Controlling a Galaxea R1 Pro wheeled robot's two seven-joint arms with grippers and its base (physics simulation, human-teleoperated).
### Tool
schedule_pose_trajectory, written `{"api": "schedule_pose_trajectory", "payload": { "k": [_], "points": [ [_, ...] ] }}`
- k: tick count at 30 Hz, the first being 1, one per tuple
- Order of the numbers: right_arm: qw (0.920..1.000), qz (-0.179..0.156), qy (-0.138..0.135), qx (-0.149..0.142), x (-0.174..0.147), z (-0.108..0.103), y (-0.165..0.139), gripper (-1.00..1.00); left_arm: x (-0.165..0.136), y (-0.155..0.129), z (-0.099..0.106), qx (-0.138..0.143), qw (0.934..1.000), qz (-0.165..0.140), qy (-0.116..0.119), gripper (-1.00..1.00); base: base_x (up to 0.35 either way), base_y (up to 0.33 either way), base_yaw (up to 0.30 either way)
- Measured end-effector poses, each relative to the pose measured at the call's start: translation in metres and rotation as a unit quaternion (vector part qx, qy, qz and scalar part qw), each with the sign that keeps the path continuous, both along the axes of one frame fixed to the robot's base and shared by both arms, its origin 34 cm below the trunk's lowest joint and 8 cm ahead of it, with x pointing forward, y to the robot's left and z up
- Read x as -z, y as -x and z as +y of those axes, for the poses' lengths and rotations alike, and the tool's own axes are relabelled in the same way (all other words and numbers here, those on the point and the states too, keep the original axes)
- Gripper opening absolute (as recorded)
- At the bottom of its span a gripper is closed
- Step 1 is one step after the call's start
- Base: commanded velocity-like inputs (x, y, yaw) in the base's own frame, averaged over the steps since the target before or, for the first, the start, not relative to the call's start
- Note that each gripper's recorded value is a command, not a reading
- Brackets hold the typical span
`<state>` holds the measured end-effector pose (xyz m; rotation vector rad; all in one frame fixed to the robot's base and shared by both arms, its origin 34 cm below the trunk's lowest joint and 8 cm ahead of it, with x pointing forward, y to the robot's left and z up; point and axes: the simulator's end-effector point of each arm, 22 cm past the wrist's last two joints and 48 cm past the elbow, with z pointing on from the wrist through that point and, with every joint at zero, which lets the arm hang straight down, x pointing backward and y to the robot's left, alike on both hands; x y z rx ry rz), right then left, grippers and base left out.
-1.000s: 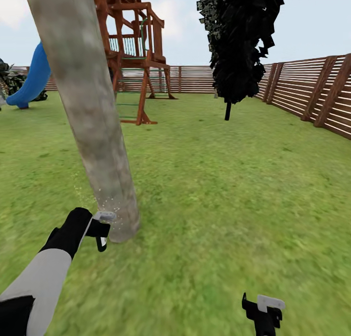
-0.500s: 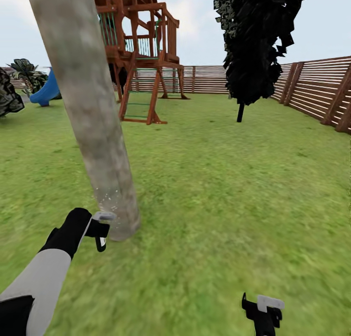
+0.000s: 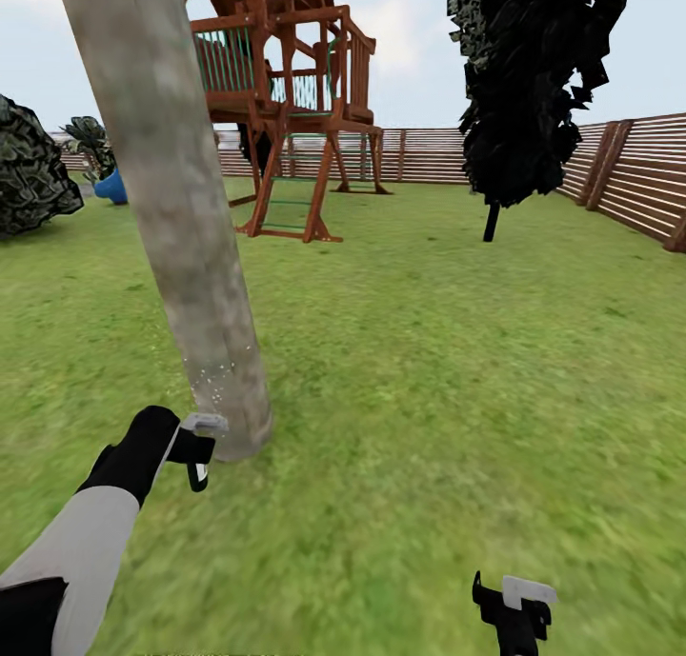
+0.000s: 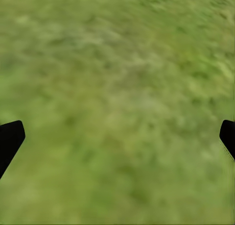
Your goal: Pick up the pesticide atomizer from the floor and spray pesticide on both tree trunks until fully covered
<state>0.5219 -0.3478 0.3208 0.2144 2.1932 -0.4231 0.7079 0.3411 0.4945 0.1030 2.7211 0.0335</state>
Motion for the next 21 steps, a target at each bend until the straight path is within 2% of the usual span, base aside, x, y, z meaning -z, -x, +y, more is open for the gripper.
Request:
{"api": "schedule_pose_trajectory", "payload": {
  "k": [9, 14, 16, 19, 20, 21],
  "points": [
    [1.0000, 0.000, 0.001, 0.001, 0.000, -0.001, 0.000, 1.00, 0.002, 0.002, 0.000, 0.000, 1.0000, 0.002, 0.000, -1.00, 0.001, -0.277, 0.005],
    [1.0000, 0.000, 0.001, 0.001, 0.000, -0.001, 0.000, 1.00, 0.004, 0.004, 0.003, -0.002, 1.0000, 0.003, -0.003, -1.00, 0.169, -0.231, 0.007],
    [1.0000, 0.000, 0.001, 0.001, 0.000, -0.001, 0.000, 1.00, 0.008, 0.009, 0.016, -0.007, 0.9999, 0.008, -0.013, -1.00, 0.236, -0.193, 0.191],
    [1.0000, 0.000, 0.000, 0.001, 0.000, 0.000, 0.000, 1.00, 0.010, 0.013, 0.029, -0.017, 0.9997, 0.010, -0.014, -1.00, 0.239, -0.191, 0.260],
    [1.0000, 0.000, 0.000, 0.000, 0.000, 0.000, 0.000, 1.00, 0.011, 0.013, 0.024, -0.016, 0.9998, 0.010, -0.009, -1.00, 0.240, -0.190, 0.118],
    [1.0000, 0.000, 0.000, 0.000, 0.000, 0.000, 0.000, 1.00, 0.013, 0.011, 0.003, -0.007, 0.9999, 0.009, 0.003, -1.00, 0.240, -0.190, 0.061]
  ]
}}
